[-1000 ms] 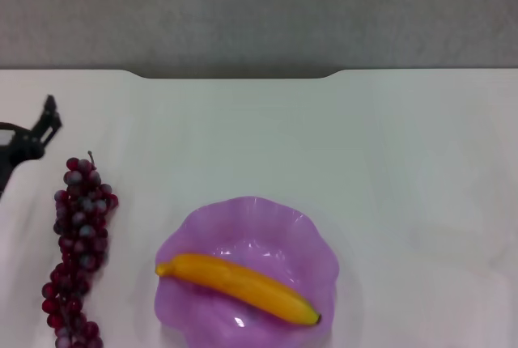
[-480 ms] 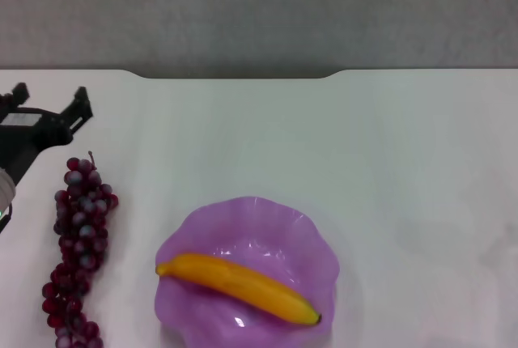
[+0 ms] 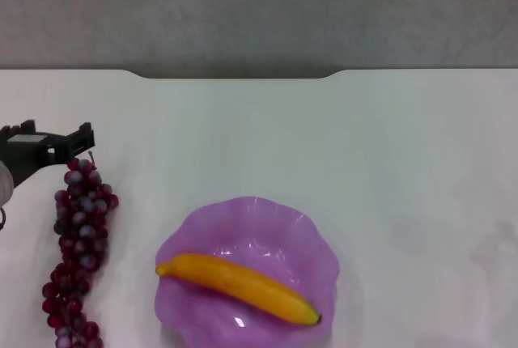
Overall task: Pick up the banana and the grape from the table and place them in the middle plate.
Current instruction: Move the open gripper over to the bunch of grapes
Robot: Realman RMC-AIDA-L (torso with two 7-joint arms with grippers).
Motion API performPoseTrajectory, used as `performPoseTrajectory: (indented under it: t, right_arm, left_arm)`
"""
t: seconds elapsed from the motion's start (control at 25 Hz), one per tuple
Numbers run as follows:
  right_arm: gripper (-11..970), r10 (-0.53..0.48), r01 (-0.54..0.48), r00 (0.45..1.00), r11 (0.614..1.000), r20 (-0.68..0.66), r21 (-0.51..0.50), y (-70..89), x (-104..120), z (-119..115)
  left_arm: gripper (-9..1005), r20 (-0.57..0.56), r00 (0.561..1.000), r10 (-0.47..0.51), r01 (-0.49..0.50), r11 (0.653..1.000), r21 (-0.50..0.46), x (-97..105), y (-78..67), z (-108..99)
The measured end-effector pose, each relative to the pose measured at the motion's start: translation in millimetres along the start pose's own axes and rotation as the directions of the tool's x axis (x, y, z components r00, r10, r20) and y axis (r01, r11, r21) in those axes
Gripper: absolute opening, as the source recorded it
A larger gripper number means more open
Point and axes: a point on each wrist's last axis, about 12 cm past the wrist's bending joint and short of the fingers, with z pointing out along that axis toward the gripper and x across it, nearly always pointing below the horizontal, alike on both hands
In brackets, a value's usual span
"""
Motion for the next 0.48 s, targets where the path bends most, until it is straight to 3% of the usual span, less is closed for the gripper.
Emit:
performPoseTrajectory:
  t: [0.24,0.48]
  right_arm:
    - [21,0.001,-0.001,1.0,1.0,0.0,-0.003,1.0,0,0]
    - [21,0.001,-0.001,1.0,1.0,0.0,-0.003,1.0,0,0]
  left_arm:
    - [894,-0.115,0.993,-0.029,0.024,0.999,-0.049,17,9.0,11]
    - [894,-0.218,0.976,-0.013,0.006,0.999,-0.031,37,-1.9,14]
